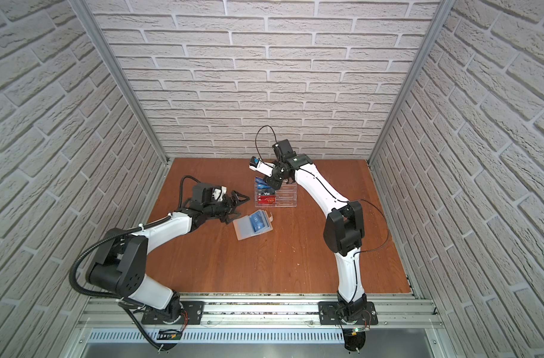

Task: Take the credit cards out of the card holder
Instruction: Place the credit card in the storage box.

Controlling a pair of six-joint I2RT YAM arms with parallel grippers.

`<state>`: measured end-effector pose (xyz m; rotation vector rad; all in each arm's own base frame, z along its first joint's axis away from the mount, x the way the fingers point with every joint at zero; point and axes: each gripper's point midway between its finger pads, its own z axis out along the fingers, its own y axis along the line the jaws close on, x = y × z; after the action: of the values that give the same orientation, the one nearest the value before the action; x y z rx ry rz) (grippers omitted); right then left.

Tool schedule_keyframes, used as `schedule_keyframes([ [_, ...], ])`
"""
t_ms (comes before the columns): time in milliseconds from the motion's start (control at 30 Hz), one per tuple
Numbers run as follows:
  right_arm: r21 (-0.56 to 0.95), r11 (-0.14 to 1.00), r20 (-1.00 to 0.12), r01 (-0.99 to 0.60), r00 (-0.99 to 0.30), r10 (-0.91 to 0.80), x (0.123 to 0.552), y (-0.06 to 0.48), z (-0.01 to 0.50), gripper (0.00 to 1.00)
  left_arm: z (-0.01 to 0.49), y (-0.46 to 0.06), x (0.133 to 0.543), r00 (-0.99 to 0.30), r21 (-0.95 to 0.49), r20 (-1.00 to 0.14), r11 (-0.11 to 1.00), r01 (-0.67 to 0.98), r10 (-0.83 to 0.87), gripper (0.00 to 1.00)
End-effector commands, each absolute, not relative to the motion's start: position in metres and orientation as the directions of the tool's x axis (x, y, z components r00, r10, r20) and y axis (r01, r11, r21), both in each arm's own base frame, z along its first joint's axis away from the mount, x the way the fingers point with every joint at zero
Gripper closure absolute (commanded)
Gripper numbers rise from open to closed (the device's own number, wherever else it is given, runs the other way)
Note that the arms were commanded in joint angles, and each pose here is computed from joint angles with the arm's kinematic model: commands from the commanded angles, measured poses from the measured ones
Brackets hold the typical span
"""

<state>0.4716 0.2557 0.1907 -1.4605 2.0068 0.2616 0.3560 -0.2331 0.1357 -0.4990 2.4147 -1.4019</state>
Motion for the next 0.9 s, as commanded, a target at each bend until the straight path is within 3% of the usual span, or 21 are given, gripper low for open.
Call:
schedule_keyframes([
  [0,-0.277,0.239,-0.632,-0.931,-0.011,-0.775,0.472,0.263,0.214,0.95,0.126,-0.238,0.359,-0.896,-0.879,-0.096,0.459,-0.129,-0.435,0.02],
  [333,-0.327,0.096,-0.557,-0.94,0.11,-0.824,0.486,0.261,0.189,0.95,0.126,-0.254,0.366,-0.895,-0.905,-0.112,0.416,-0.087,-0.431,0.02],
  [867,-0.344,0.063,-0.507,-0.937,0.129,-0.852,0.505,0.261,0.154,0.95,0.133,-0.269,0.389,-0.888,-0.935,-0.136,0.353,-0.031,-0.439,0.02],
])
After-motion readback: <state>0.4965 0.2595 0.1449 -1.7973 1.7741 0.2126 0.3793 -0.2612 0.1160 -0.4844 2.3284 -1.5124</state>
